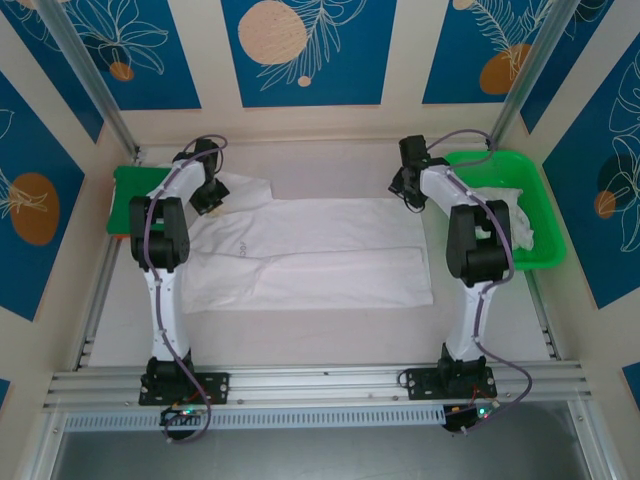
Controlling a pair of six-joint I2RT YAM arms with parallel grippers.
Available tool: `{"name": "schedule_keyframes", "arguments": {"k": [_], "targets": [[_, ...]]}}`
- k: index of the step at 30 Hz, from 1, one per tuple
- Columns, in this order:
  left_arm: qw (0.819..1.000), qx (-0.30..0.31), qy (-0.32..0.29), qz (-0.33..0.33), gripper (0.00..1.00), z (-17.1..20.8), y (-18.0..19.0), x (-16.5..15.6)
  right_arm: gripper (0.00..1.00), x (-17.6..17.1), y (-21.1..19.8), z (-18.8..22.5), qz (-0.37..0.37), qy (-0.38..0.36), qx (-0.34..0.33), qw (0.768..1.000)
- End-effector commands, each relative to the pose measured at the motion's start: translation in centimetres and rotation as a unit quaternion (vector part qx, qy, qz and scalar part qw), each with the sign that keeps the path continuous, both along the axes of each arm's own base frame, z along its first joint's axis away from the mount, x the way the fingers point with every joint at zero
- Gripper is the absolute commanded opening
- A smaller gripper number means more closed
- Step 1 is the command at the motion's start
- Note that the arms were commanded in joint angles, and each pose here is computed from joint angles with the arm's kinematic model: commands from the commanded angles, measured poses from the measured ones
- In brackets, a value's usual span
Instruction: Fold and stack the t-shirts
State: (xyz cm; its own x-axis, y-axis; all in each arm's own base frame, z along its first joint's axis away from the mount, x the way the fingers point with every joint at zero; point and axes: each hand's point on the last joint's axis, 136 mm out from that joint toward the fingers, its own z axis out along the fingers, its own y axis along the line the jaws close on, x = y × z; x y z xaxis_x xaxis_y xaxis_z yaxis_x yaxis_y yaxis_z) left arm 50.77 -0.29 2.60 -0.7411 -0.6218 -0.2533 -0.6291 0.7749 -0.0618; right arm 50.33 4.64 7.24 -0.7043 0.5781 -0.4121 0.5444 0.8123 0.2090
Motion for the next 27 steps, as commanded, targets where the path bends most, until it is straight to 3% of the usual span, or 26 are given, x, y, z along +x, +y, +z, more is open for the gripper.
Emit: {"name": "schedule_keyframes", "arguments": {"k": [1, 20, 27], "targets": [[1.0, -0.006, 0.007, -0.015, 0.0, 0.8, 0.1, -0.9, 0.47, -0.2, -1.4, -1.0, -0.018, 0.031, -0.02, 0.999], [1.0, -0.009, 0.006, -0.026, 0.0, 0.6, 0.0, -0.8, 0.43, 1.4, -2.5, -5.4, -0.019, 0.103, -0.024, 0.994], [1.0, -0.009, 0.004, -0.027, 0.0, 0.7, 0.0, -0.9, 0.27, -0.3, -2.7, -6.7, -0.017, 0.146, -0.028, 0.989]]}}
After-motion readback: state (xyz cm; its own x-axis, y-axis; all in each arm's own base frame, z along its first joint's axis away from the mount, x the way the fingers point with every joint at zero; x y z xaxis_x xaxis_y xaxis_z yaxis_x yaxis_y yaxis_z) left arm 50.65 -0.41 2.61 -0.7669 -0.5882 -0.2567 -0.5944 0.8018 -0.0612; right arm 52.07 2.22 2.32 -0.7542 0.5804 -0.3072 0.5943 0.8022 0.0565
